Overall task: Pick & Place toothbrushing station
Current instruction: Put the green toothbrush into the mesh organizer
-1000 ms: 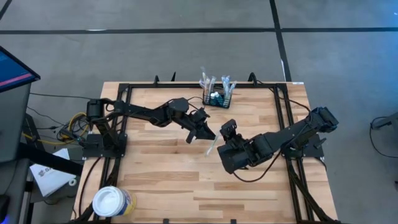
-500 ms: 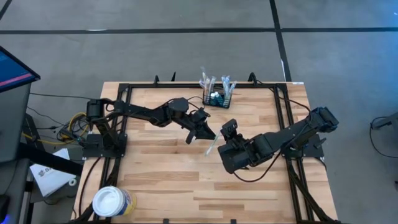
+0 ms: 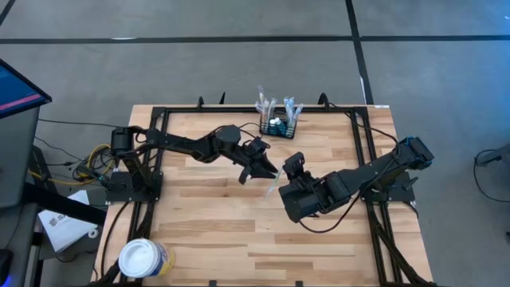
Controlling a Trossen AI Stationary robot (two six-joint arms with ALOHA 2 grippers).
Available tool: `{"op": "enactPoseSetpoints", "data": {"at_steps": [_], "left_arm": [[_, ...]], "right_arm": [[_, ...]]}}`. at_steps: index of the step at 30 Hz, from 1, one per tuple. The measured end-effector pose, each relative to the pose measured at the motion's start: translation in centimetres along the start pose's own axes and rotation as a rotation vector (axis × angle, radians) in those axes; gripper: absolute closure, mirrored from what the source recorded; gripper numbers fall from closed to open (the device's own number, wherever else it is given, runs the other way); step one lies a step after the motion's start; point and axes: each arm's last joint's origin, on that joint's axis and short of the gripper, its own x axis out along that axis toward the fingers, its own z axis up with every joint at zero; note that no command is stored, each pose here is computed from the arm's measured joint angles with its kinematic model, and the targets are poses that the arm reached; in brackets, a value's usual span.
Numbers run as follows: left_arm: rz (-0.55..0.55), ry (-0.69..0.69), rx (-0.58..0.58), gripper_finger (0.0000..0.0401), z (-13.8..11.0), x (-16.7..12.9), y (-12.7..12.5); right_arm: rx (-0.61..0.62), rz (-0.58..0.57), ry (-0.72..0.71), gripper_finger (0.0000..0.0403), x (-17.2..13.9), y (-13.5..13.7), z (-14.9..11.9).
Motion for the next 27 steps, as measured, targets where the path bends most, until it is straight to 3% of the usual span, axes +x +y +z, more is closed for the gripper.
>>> {"op": "enactPoseSetpoints", "data": {"at_steps": [7, 13, 20, 27], "left_arm": [[0.102, -0.018, -0.015, 0.0210, -0.18, -0.02, 0.41], [0.117, -0.022, 0.058, 0.0185, -0.15, -0.03, 0.44], [0.120, 0.000, 0.044, 0.0191, -0.43, 0.06, 0.42], [0.144, 0.007, 0.044, 0.0227, -0.57, 0.05, 0.53]], "right_arm": [[0.000, -0.018, -0.016, 0.0403, 0.00, -0.16, 0.30], [0.002, -0.034, -0.012, 0.0403, 0.00, -0.23, 0.31], [-0.016, -0.060, 0.009, 0.0403, 0.27, -0.48, 0.19], [-0.002, -0.063, 0.018, 0.0403, 0.58, -0.68, 0.09]]}}
